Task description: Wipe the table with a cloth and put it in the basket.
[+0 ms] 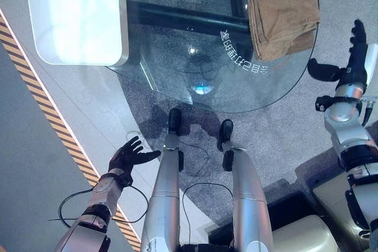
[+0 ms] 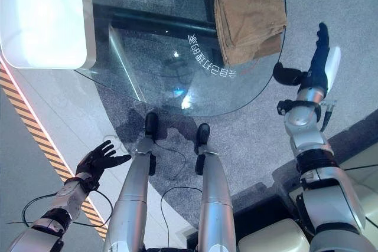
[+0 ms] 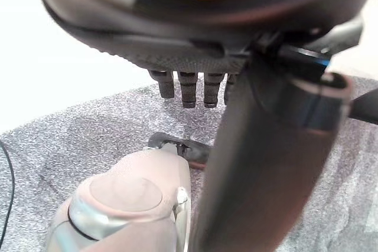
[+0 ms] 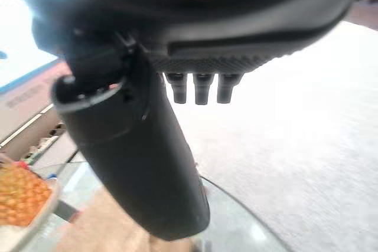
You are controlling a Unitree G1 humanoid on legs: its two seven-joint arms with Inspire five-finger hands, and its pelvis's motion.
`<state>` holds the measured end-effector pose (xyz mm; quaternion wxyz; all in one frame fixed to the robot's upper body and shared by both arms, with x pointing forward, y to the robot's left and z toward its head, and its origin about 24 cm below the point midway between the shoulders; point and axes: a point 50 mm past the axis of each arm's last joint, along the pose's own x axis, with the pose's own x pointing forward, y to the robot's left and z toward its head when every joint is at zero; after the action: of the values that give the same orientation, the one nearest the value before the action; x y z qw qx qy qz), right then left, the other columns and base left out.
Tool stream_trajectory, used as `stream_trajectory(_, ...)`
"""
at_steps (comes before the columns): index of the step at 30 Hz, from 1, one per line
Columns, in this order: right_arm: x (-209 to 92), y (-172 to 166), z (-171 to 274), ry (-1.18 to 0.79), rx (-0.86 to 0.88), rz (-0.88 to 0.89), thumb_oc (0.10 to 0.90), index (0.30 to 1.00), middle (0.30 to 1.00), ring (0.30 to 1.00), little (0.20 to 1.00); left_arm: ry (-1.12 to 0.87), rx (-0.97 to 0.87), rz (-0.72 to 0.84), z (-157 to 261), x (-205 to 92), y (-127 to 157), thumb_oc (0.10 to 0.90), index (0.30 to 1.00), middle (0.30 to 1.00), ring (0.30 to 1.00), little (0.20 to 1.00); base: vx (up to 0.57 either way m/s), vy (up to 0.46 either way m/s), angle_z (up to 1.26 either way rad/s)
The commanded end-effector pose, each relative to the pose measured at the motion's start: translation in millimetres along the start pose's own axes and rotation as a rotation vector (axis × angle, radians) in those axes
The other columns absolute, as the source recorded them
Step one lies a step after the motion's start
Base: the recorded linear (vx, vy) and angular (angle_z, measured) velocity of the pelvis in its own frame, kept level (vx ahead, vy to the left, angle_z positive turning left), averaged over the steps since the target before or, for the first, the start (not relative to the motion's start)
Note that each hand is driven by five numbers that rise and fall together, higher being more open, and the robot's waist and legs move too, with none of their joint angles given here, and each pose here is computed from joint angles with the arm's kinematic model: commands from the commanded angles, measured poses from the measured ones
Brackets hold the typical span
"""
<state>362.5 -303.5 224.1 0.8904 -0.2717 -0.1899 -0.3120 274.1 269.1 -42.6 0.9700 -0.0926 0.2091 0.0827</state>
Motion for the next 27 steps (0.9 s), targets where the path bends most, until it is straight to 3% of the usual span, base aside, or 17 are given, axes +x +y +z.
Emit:
stream_trajectory(1, 27, -49, 52, -0.227, -0.084, -0.156, 0.8, 0.9, 0.9, 0.9, 0.9, 0.035, -0.021, 0.058, -20, -15, 20, 0.8, 0.9, 0.9, 0.9, 0.9, 0.0, 0.0, 0.0)
stream_trajectory(13, 42, -20, 143, -0.461, -0.235, 0.085, 0.8, 0.9, 0.9, 0.9, 0.9, 0.035, 0.017, 0.037, -11, -12, 18, 0.8, 0.9, 0.9, 0.9, 0.9, 0.0, -0.009, 0.01)
stream_trajectory(27, 60, -9, 138, -0.255, -0.497, 0.269, 0.8, 0.9, 0.9, 0.9, 0.9, 0.058, 0.052, 0.011, -12, -14, 18, 0.8, 0.9, 0.9, 0.9, 0.9, 0.03, -0.019, 0.03)
